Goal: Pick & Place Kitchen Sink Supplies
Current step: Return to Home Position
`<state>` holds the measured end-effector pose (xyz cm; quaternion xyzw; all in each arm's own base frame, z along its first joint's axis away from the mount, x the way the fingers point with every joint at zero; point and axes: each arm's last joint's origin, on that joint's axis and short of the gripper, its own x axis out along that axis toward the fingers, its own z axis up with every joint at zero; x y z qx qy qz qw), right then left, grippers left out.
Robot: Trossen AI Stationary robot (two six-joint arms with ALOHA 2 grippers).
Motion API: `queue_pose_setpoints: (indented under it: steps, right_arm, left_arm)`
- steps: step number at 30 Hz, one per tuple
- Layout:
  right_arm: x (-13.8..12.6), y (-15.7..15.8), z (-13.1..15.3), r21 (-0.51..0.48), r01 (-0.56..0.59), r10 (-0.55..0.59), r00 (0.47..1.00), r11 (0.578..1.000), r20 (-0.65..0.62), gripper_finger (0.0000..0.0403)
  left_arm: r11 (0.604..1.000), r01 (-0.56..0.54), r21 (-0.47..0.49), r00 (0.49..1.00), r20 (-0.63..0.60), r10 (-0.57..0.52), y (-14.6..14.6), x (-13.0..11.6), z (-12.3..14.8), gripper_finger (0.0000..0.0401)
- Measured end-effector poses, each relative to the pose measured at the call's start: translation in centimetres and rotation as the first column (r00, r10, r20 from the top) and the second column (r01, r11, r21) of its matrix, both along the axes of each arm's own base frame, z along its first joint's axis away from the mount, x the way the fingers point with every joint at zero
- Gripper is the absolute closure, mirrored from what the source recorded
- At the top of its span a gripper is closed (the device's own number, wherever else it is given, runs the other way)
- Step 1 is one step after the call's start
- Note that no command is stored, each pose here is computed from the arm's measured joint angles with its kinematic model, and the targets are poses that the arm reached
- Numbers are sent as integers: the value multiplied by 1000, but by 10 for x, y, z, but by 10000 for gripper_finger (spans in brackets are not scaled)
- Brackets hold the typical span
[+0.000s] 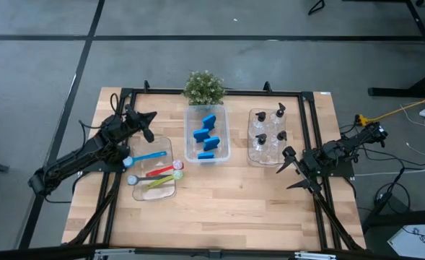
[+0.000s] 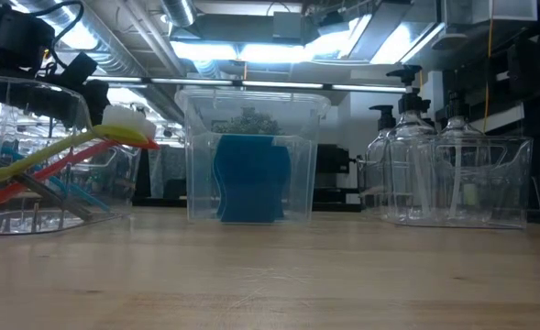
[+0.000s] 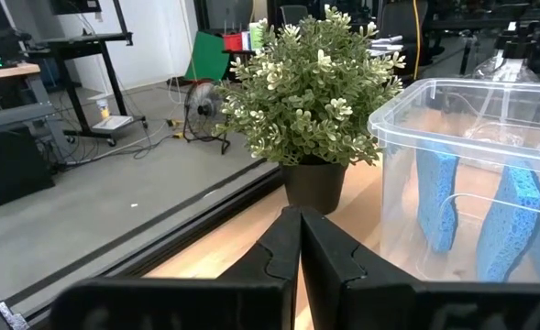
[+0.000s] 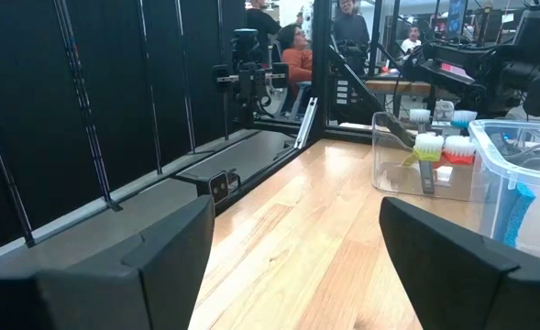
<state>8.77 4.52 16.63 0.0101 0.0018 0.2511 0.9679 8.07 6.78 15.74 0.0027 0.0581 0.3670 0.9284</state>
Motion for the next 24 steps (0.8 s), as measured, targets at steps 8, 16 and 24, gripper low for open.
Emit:
queue_pose_setpoints:
  steps: [8,16,24]
  right_arm:
    - [0,0,0,-1,0,0,1000,1000,0,95]
    - [0,0,0,-1,0,0,1000,1000,1,95]
    - [0,0,0,0,0,0,1000,1000,-1,95]
  left_arm:
    - [1000,0,0,1000,0,0,0,0,0,397]
    - [1000,0,0,1000,0,0,0,0,0,393]
    - [1000,0,0,1000,0,0,0,0,0,396]
